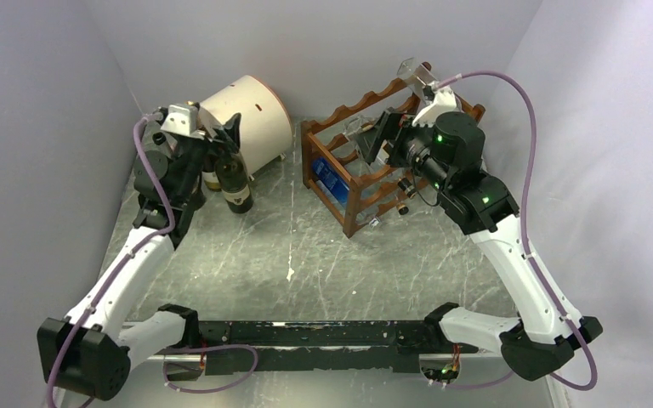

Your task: Take the wine bottle off the wine rack

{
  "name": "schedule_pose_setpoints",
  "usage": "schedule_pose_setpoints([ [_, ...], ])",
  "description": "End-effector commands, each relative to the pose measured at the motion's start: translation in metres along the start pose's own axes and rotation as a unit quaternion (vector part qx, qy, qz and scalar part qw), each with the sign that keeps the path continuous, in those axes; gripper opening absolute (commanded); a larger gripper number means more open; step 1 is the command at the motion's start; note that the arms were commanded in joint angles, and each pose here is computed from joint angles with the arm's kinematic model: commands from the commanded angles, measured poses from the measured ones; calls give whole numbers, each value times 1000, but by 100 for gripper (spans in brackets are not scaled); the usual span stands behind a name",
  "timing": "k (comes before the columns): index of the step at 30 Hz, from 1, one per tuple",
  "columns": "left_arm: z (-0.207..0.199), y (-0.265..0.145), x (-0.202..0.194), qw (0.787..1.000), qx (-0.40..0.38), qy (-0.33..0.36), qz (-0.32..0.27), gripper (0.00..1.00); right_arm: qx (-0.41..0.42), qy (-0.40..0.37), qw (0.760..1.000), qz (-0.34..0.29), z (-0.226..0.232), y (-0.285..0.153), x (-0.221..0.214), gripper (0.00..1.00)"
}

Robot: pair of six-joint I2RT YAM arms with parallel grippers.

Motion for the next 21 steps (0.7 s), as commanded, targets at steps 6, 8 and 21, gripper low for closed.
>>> schedule_pose_setpoints([
  [6,-71,-20,44,993,-69,87,-47,99,-124,-171,977,-40,-64,11,3,100],
  [8,-89,-24,43,989,-92,106,-50,99,-152,-203,966,-49,-71,15,14,100],
  [21,-147,-27,14,977,-179,111,-33,93,-405,-456,792,-27,-142,69,77,100],
])
Point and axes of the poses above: each gripper's point midway between its finger pads, its own y axis out along the fingers, its own z axis along the line the jaws close on, x = y × z, the point moved 1 cm from there along -y, back along the fingers, and after that the axes turned 6 degrees about y, right-handed, at the moved point
